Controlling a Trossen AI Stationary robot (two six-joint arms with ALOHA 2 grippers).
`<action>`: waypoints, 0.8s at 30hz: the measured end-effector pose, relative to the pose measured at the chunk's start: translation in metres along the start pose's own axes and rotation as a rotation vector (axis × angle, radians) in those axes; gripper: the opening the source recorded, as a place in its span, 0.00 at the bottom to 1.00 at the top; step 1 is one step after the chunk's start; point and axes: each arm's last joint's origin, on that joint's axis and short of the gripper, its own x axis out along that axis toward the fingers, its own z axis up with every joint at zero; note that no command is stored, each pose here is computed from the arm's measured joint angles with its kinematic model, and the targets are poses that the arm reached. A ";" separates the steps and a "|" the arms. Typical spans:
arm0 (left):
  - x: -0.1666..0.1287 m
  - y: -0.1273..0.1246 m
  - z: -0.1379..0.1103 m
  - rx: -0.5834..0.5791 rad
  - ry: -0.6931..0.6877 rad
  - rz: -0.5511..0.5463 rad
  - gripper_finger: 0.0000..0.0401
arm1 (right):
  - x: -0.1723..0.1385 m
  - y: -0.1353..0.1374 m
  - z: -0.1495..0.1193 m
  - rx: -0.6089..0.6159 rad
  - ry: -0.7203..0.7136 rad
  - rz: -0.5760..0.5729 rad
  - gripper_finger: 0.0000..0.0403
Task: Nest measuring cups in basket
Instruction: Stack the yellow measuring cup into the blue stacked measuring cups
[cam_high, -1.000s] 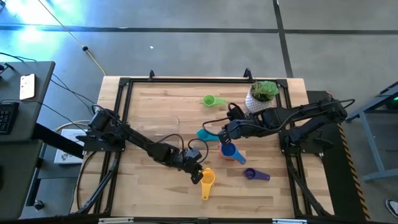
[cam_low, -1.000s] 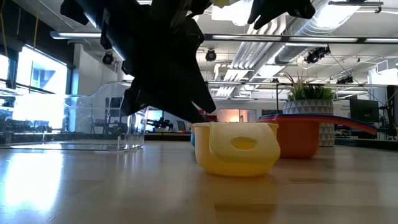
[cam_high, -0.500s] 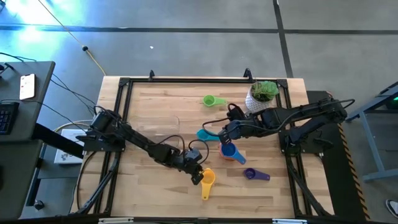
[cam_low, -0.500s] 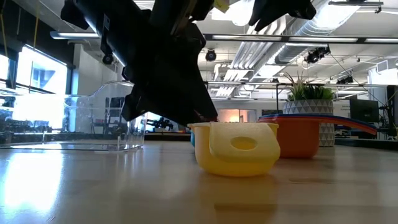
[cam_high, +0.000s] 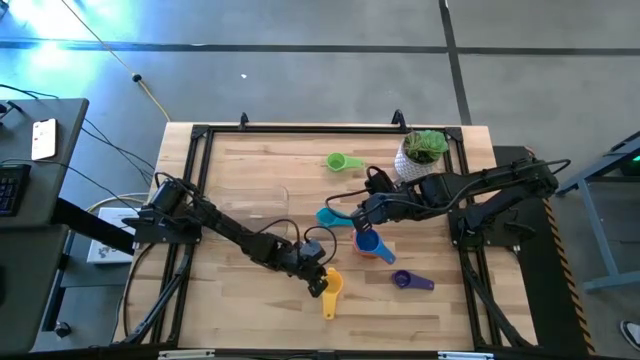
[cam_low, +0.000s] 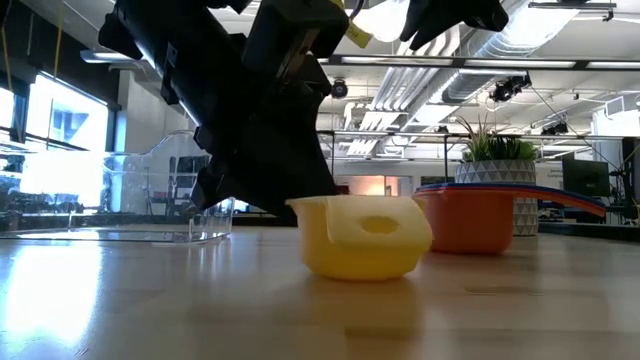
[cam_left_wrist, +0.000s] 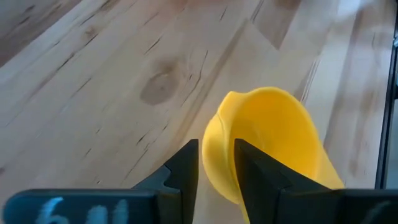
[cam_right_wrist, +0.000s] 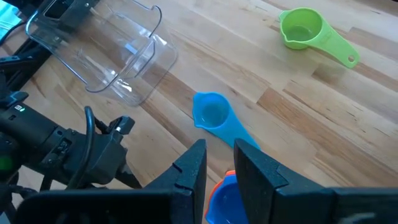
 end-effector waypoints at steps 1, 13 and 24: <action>0.000 0.000 0.000 -0.001 0.000 0.001 0.20 | 0.000 0.000 0.000 0.000 0.000 0.000 0.18; 0.000 0.001 0.002 -0.011 -0.002 0.002 0.03 | 0.000 0.001 -0.001 0.042 0.044 0.025 0.18; -0.017 0.005 0.031 -0.066 -0.064 -0.011 0.01 | -0.001 0.002 -0.005 0.078 0.172 0.081 0.18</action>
